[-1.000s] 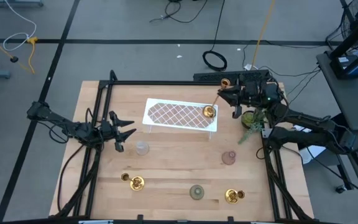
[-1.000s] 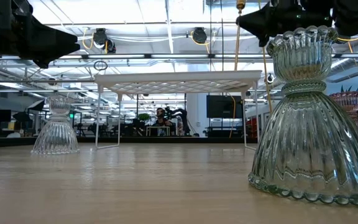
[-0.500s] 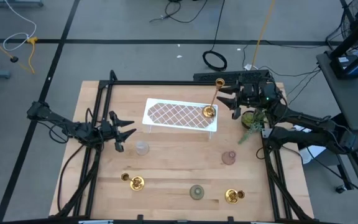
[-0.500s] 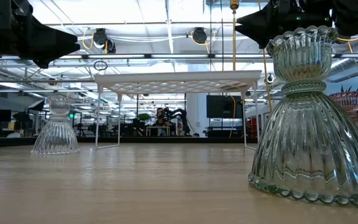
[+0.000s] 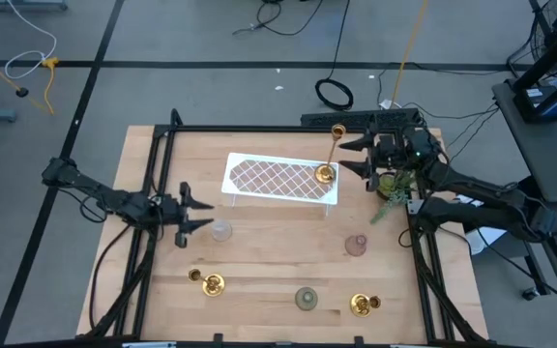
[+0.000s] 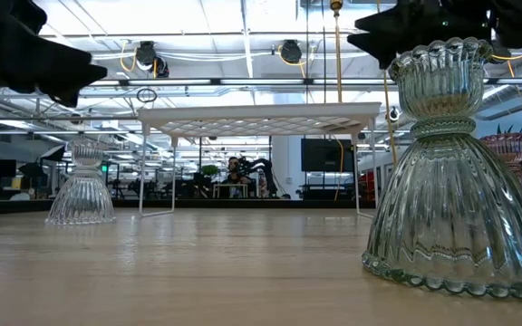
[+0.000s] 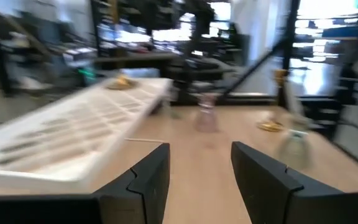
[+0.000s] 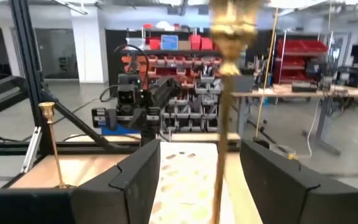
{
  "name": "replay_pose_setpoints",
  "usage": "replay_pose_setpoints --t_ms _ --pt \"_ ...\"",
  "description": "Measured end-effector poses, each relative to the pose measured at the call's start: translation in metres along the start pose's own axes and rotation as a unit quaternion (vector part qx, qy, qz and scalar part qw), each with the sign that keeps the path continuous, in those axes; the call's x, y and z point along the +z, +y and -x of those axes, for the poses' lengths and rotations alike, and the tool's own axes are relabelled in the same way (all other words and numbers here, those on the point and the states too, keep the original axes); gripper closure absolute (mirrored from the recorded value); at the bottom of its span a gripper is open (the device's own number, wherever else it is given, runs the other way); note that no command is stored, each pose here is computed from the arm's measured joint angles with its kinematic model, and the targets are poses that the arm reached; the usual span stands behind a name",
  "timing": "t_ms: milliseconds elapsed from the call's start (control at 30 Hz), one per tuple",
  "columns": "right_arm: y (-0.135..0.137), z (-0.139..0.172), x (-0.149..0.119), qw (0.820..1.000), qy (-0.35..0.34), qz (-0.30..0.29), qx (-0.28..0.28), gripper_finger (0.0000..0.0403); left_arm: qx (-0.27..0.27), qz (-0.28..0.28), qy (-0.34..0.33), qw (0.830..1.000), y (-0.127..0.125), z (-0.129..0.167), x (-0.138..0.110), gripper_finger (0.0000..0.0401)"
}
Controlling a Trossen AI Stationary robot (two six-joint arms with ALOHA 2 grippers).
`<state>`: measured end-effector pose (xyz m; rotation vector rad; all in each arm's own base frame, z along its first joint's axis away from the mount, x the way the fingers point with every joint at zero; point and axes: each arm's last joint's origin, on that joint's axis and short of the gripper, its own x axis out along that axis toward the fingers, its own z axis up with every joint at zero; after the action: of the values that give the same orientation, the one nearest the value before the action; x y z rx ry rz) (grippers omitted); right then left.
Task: Pick & Place candle stick holders
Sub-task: Put the left gold candle holder on the shelf
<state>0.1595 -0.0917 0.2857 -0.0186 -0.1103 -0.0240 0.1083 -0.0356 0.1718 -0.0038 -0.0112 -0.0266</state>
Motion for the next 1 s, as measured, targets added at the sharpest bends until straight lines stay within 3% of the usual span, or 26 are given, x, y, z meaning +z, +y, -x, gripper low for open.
replay_pose_setpoints --t_ms 233,467,733,1000 --pt "0.009 0.01 -0.008 0.997 0.066 -0.037 0.002 0.0192 -0.112 0.007 0.022 0.993 -0.008 0.001 -0.004 0.0226" --pt "0.027 0.008 -0.014 0.992 0.099 -0.053 0.052 0.0192 -0.208 0.027 0.03 0.977 -0.017 0.005 -0.005 0.0226" --pt "0.056 0.003 -0.024 0.976 0.15 -0.07 0.144 0.0192 -0.232 0.024 0.03 0.972 -0.022 0.007 -0.005 0.0226" --pt "0.091 0.011 -0.058 0.926 0.176 -0.082 0.324 0.0193 -0.209 0.022 0.029 0.977 -0.022 0.008 -0.005 0.0226"
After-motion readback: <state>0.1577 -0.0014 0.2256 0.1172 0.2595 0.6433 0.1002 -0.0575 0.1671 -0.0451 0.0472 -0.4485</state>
